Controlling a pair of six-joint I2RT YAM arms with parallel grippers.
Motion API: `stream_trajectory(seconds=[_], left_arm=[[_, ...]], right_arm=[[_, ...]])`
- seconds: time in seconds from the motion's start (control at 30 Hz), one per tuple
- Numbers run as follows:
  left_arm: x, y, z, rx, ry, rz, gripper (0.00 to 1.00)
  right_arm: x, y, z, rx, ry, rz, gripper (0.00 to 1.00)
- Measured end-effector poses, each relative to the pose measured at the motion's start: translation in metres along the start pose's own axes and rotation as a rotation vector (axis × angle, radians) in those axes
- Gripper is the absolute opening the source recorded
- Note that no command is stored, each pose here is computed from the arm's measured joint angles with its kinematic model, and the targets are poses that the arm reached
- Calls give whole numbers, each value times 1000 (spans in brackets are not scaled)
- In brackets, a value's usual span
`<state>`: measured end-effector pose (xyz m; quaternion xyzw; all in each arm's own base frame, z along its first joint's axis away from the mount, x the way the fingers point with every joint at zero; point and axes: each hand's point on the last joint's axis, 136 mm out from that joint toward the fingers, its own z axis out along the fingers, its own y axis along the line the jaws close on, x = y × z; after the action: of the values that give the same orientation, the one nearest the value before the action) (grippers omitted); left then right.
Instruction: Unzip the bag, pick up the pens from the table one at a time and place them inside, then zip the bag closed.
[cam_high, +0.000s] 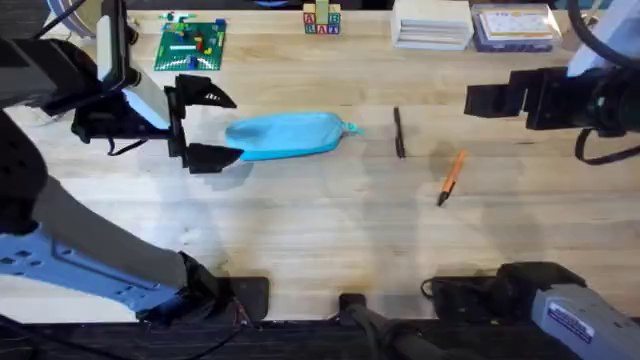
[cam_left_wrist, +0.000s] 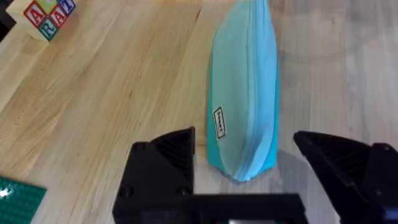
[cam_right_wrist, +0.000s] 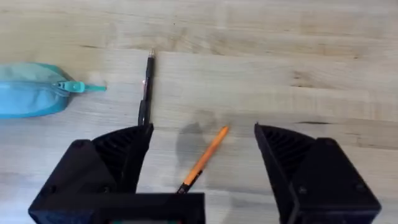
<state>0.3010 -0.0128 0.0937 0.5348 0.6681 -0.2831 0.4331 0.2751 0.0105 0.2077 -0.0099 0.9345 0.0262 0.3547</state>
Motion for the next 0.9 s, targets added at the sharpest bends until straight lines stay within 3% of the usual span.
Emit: stream_trajectory(seconds=[0.53, 0.6, 0.73, 0.8, 0.9], left_arm=[[-3, -1, 0, -1, -15, -7, 991], [-3, -1, 0, -1, -16, -10, 785], [-3, 0, 0, -2, -16, -6, 161], [-3, 0, 0, -2, -16, -2, 53], [-3, 0, 0, -2, -17, -3, 45]], right_arm=[[0, 0, 0, 0, 0, 0, 998], [0, 0, 0, 0, 0, 0, 998], [0, 0, 0, 0, 0, 0, 998], [0, 0, 0, 0, 0, 0, 998], [0, 0, 0, 0, 0, 0, 997]])
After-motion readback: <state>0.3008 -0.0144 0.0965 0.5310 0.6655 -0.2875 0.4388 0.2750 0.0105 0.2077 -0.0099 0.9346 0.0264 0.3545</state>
